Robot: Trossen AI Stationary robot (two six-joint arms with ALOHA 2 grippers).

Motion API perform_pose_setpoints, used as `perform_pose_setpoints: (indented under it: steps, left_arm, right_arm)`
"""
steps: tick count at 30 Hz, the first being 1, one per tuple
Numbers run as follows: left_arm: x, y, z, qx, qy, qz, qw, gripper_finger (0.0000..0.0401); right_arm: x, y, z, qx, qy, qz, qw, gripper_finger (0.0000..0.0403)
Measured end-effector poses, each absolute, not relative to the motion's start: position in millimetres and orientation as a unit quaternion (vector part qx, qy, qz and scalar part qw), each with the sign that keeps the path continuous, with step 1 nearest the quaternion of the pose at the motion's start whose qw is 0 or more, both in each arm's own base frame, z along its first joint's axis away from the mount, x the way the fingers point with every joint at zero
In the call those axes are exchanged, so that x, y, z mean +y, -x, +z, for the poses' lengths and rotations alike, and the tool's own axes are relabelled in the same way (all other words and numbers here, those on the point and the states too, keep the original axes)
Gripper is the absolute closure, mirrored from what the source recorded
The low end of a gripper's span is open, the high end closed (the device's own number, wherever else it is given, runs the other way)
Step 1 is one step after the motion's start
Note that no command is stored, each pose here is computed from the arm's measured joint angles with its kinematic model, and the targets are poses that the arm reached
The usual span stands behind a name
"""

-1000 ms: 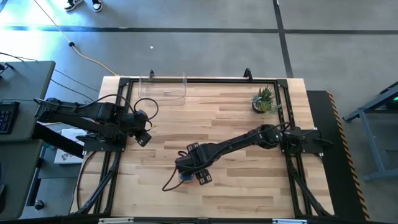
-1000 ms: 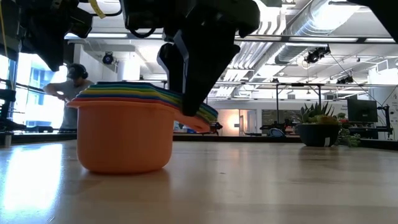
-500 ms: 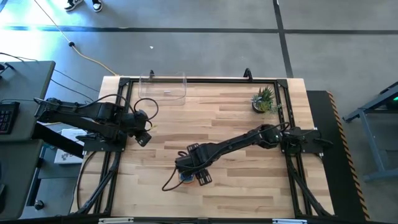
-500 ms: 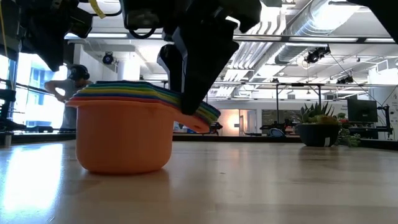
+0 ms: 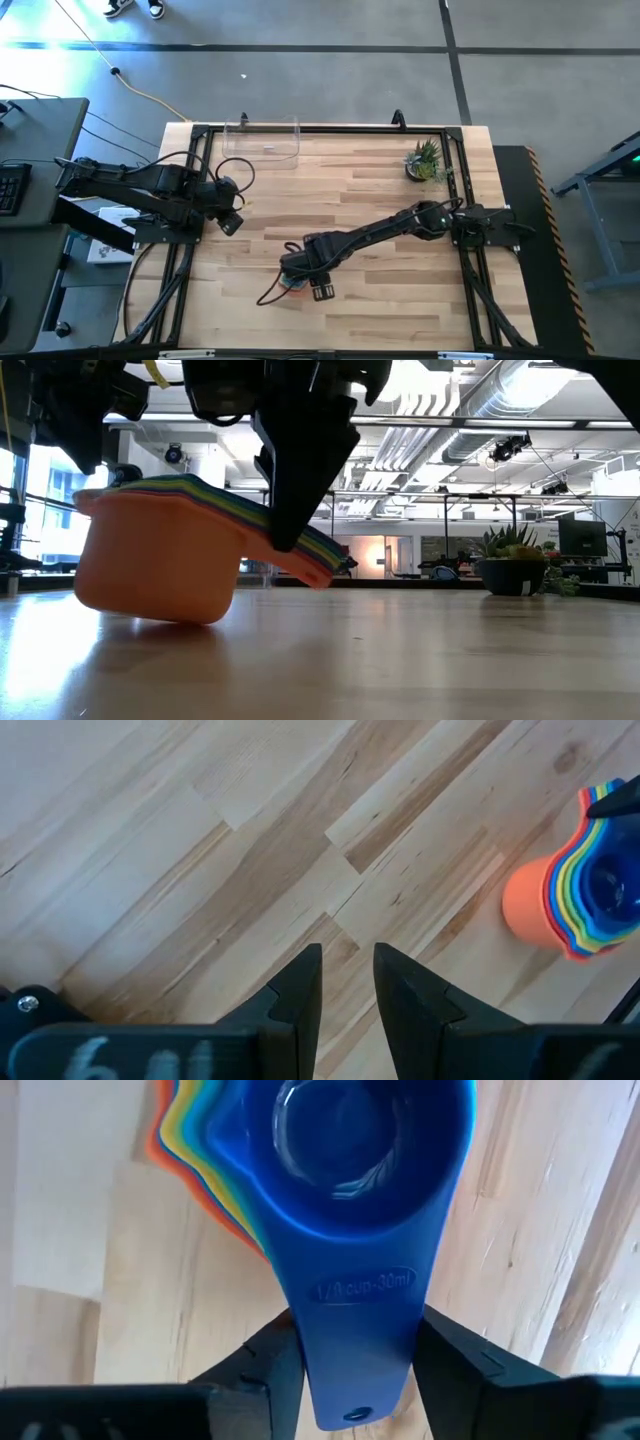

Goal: Nest measuring cups in basket
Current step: Put the nested measuring cup into the transparent bin

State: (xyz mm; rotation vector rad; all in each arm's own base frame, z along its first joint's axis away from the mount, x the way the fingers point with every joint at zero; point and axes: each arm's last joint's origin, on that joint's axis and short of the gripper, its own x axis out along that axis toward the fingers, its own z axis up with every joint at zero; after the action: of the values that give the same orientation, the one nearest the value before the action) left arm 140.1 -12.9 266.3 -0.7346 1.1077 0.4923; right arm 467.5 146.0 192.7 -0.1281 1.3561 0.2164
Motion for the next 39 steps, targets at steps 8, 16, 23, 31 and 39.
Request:
perform_pose_setpoints:
  steps: [8, 16, 23, 31, 39]
  left_arm:
    - [-13, -140, 266, 0.511, 0.331, 0.222, 0.762, 0.0316]
    - [-13, -140, 266, 0.511, 0.328, 0.22, 0.763, 0.0316]
    - [-13, -140, 266, 0.514, 0.319, 0.214, 0.767, 0.0316]
    - [-13, -140, 266, 0.514, 0.318, 0.213, 0.767, 0.0316]
    - [-13, -140, 266, 0.514, 0.318, 0.213, 0.767, 0.0316]
  right_arm:
    - [146, -468, 193, 0.622, 0.054, 0.087, 0.776, 0.0263]
    - [142, -469, 193, 0.613, 0.074, 0.02, 0.786, 0.0269]
    - [128, -473, 194, 0.604, 0.055, -0.051, 0.794, 0.0268]
    - [100, -480, 194, 0.599, 0.014, -0.103, 0.794, 0.0268]
    - [56, -487, 194, 0.598, -0.021, -0.146, 0.788, 0.0268]
